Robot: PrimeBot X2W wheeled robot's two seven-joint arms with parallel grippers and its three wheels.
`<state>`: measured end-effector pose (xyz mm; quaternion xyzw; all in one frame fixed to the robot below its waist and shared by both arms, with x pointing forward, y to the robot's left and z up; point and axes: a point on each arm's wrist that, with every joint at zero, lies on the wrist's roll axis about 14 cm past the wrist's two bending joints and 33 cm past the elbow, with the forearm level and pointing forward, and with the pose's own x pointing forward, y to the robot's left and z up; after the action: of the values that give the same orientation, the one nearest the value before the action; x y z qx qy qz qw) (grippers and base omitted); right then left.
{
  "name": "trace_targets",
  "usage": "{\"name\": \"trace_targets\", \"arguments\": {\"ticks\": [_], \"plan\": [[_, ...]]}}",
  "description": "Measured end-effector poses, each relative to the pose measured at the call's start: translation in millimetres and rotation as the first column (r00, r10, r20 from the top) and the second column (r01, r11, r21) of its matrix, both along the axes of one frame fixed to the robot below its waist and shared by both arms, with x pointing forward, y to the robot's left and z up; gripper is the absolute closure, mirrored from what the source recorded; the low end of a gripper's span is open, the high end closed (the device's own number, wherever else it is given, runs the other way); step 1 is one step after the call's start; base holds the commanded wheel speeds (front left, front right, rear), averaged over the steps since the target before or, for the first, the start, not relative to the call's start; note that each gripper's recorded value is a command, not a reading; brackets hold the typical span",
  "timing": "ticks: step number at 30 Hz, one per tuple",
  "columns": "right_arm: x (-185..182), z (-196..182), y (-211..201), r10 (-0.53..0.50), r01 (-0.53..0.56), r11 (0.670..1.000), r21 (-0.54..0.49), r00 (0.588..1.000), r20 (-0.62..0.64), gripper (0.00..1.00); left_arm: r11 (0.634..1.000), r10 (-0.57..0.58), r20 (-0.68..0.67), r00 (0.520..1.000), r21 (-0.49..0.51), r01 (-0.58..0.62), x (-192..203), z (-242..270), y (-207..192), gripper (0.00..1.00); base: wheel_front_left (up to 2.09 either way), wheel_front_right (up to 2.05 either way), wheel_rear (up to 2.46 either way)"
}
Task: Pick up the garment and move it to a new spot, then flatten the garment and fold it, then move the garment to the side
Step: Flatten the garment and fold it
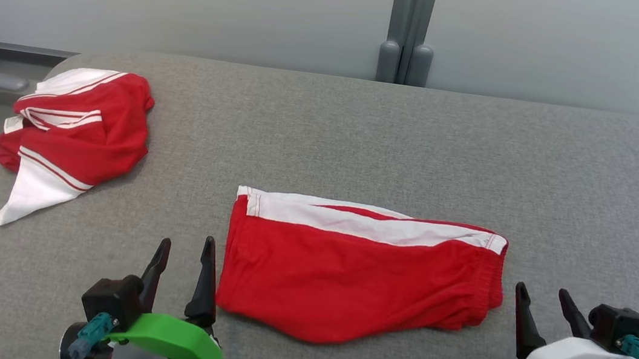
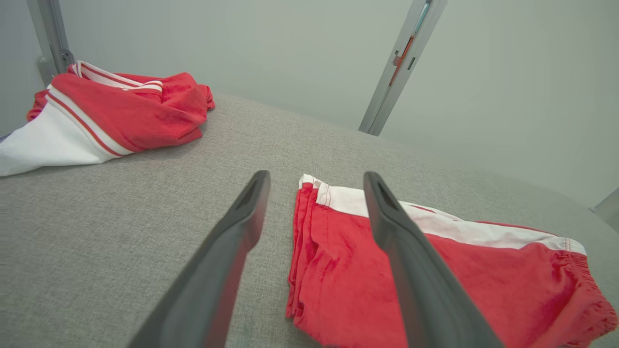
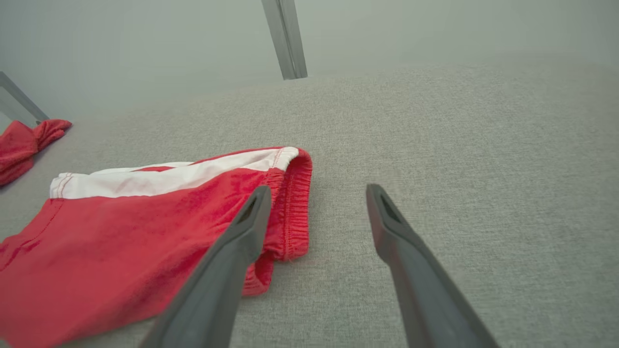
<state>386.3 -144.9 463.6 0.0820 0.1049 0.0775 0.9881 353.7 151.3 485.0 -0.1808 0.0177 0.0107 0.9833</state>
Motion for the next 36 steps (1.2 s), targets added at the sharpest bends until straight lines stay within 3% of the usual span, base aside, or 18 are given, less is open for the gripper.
{"name": "trace_targets", "arguments": {"ticks": [8,14,19,25,26,28,29,36], "plan": [[25,-21,36,0.112,-0.122,0.99,-0.075,0.985,-0.13,0.0,0.999,0.046,0.019,0.999,0.006,-0.046,-10,6,11,0.0,0.0,0.0,0.0],[31,-52,37,0.115,-0.156,0.978,-0.135,0.955,-0.272,0.0,0.997,0.076,0.026,0.997,-0.003,-0.076,-15,9,16,0.0,0.0,0.0,0.0],[29,-75,41,0.117,-0.175,0.976,-0.129,0.923,-0.367,0.0,0.994,0.106,0.017,0.994,-0.002,-0.106,-19,7,24,0.0,0.0,0.0,0.0],[33,-86,65,0.173,-0.21,0.977,-0.039,0.886,-0.429,0.0,0.993,0.121,0.005,0.993,0.002,-0.121,-19,3,28,0.0,0.0,0.0,0.0],[33,-87,67,0.18,-0.213,0.976,-0.03,0.883,-0.434,0.52,0.993,0.121,0.004,0.993,0.001,-0.121,-18,3,28,0.0,0.0,0.0,0.0],[35,-87,73,0.196,-0.225,0.974,-0.014,0.875,-0.443,0.73,0.993,0.119,0.003,0.993,0.001,-0.119,-17,3,27,0.0,0.0,0.0,0.0],[36,-87,75,0.201,-0.229,0.973,-0.009,0.873,-0.444,1.0,0.993,0.117,0.002,0.993,0.001,-0.117,-16,2,26,0.0,0.0,0.0,0.0],[38,-83,78,0.21,-0.22,0.975,0.029,0.871,-0.444,1.0,0.997,0.081,0.005,0.997,0.002,-0.081,-9,3,15,0.0,0.0,0.0,0.0]]}}
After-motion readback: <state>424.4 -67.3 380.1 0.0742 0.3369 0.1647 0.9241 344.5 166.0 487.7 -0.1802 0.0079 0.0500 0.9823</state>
